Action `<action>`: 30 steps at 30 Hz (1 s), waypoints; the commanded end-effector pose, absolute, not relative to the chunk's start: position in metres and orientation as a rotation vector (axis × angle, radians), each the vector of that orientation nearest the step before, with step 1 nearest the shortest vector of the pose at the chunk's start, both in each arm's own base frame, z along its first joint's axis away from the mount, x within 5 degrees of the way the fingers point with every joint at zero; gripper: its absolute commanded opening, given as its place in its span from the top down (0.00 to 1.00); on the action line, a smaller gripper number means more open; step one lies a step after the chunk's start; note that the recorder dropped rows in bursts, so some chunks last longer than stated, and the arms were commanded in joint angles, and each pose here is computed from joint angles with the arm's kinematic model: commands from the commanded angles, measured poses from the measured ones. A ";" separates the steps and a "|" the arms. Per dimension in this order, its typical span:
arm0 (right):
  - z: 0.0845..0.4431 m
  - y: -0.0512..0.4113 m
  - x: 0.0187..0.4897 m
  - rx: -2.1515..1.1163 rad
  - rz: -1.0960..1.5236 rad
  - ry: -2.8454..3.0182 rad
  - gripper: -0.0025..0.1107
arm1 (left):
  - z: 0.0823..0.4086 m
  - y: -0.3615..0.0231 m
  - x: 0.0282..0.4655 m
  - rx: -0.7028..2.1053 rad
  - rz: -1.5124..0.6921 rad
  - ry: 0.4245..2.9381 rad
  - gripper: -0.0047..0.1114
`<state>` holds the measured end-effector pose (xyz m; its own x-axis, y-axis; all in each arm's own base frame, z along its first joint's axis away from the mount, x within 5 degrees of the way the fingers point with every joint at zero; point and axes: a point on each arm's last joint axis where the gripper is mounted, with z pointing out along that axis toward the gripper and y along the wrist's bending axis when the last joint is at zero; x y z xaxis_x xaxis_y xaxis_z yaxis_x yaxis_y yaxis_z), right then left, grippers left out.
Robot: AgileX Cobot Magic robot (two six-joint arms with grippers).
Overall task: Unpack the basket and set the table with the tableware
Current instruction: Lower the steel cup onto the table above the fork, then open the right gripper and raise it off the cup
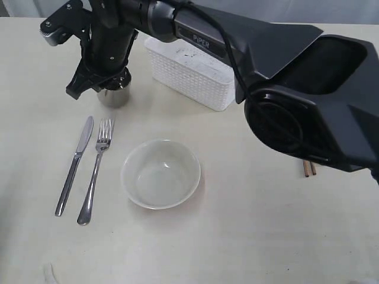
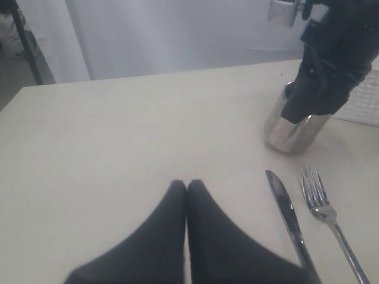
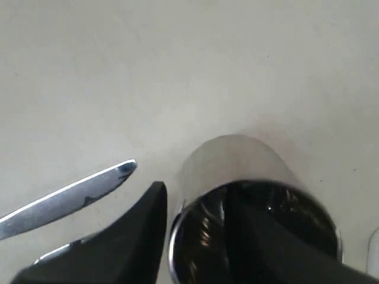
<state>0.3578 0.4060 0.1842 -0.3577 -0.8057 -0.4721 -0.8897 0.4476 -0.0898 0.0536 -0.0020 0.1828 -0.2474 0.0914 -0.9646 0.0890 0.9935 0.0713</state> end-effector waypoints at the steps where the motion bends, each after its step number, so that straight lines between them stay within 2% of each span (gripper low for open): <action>1: 0.191 0.406 0.360 -1.410 0.263 2.212 0.69 | 0.182 -0.002 0.054 0.136 0.000 1.822 0.96; 13: 0.202 0.403 0.361 -1.407 0.290 2.198 0.69 | 0.182 -0.002 0.054 0.136 0.000 1.822 0.96; 22: 0.275 0.380 0.338 -1.379 0.323 2.263 0.69 | 0.182 -0.002 0.053 0.131 -0.008 1.823 0.96; 24: 0.293 0.370 0.336 -1.332 0.336 2.280 0.75 | 0.182 -0.002 0.053 0.131 -0.008 1.823 0.96; 28: 0.333 0.336 0.343 -1.235 0.334 2.284 0.98 | 0.182 -0.002 0.053 0.131 -0.008 1.823 0.96; 30: 0.350 0.312 0.353 -1.167 0.320 2.286 0.98 | 0.182 -0.002 0.053 0.131 -0.008 1.823 0.96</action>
